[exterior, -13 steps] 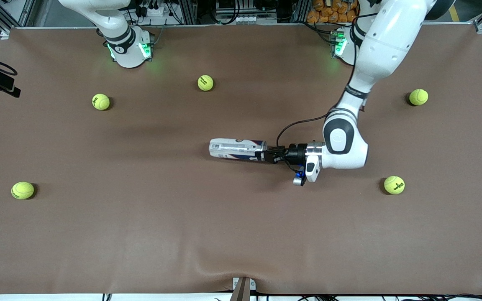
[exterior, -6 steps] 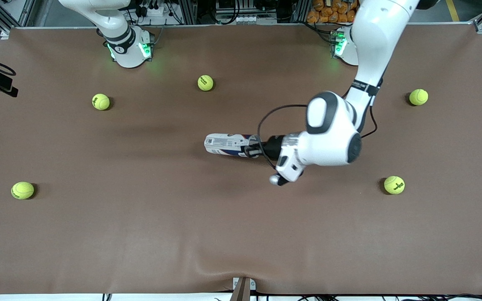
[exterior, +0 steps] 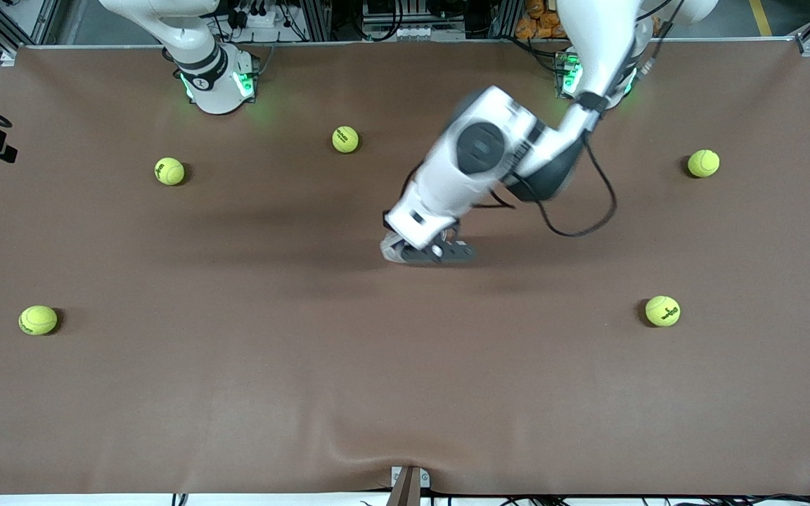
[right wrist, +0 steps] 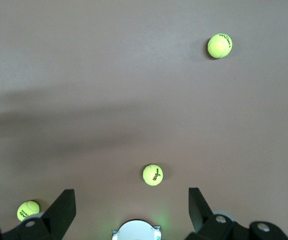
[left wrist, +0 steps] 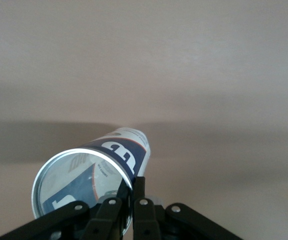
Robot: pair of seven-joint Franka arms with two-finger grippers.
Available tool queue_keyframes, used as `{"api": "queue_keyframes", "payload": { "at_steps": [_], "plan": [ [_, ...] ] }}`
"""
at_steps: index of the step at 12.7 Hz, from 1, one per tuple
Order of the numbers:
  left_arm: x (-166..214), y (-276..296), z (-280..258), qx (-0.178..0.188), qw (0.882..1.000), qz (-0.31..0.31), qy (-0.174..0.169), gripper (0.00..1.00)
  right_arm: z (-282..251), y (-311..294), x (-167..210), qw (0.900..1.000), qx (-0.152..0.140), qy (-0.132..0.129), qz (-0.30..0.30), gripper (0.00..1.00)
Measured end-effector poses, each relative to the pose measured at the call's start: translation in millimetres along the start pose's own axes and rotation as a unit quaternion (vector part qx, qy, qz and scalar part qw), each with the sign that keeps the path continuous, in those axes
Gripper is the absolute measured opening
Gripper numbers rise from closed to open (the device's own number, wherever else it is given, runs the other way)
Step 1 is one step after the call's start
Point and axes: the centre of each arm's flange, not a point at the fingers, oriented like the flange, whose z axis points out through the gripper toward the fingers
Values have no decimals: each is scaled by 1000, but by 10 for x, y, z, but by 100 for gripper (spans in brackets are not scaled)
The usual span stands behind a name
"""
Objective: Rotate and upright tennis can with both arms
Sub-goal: 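Rotate the can upright with the left gripper and lower it, then open the left gripper and lift it away from the can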
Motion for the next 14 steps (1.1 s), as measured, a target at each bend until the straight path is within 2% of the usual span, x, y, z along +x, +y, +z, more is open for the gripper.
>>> {"api": "queue_keyframes", "payload": {
  "at_steps": [2,4,7,9,13,14],
  "plan": [
    [-299,241,140,53,997,41,32,5,0,-39,2,1000,0,0,-4,100],
    [-493,368,400,91,992,76,41,6,0,-41,1,1000,0,0,-4,100],
    [-667,450,929,138,983,116,43,33,2,-41,2,1000,0,0,-4,100],
    [-711,494,1002,142,981,124,46,55,2,-41,2,1000,0,0,-4,100],
    [-555,458,357,128,983,107,74,99,2,-43,2,1000,0,-1,-4,100],
    [-502,379,122,131,984,97,76,100,3,-44,2,1000,0,-1,-4,100]
  ]
}}
